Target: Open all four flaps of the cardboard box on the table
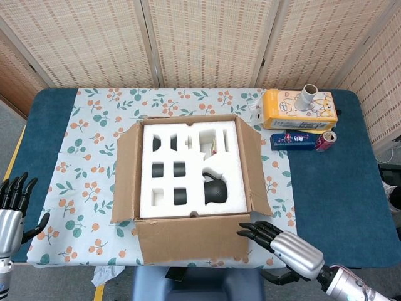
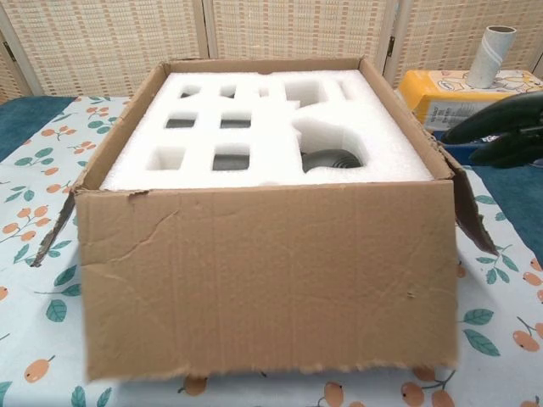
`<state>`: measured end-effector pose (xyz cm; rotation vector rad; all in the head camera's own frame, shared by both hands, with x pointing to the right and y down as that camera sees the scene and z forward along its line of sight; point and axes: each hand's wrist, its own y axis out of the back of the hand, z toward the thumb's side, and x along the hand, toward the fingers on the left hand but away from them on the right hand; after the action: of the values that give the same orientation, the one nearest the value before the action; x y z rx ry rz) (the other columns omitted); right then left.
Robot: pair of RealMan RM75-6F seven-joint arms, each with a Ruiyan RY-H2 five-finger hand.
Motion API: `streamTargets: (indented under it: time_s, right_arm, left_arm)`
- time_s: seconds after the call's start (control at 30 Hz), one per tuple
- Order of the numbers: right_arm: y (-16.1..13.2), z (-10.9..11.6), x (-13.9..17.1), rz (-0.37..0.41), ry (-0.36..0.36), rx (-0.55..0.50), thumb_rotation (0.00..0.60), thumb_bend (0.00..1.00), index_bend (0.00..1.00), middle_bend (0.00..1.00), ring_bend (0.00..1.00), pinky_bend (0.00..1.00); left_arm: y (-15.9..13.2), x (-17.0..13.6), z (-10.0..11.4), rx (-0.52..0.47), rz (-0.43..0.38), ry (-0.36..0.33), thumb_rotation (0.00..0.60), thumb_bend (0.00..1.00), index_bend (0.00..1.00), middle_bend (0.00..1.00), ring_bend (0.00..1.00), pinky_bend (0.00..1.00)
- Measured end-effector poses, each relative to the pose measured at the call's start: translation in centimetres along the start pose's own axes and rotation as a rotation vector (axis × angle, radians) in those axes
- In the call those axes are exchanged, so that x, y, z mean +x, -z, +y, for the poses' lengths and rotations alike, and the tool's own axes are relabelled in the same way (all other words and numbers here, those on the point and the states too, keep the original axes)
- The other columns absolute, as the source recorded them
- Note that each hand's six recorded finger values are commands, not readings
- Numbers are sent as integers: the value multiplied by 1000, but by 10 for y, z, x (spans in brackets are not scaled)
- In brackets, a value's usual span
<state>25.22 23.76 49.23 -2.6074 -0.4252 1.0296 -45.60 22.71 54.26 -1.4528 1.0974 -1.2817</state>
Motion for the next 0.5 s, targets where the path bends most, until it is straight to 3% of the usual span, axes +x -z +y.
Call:
streamTargets:
  time_s: [0.23,0.4,0.5]
  right_arm:
    - [8,4,5,-34,31,154,600,437,0,0,0,0]
    - [28,9,9,-109,113,329,600,437,0,0,0,0]
    - [50,11,9,-175,177,379,600,437,0,0,0,0]
  left_arm:
    - [-3,-1,0,5,-11,4,600,353,0,0,0,0]
    - [-3,-2,-2,2,-7,22,600,354,0,0,0,0]
    - [-2,-3,-5,-3,7,50,600,353,0,0,0,0]
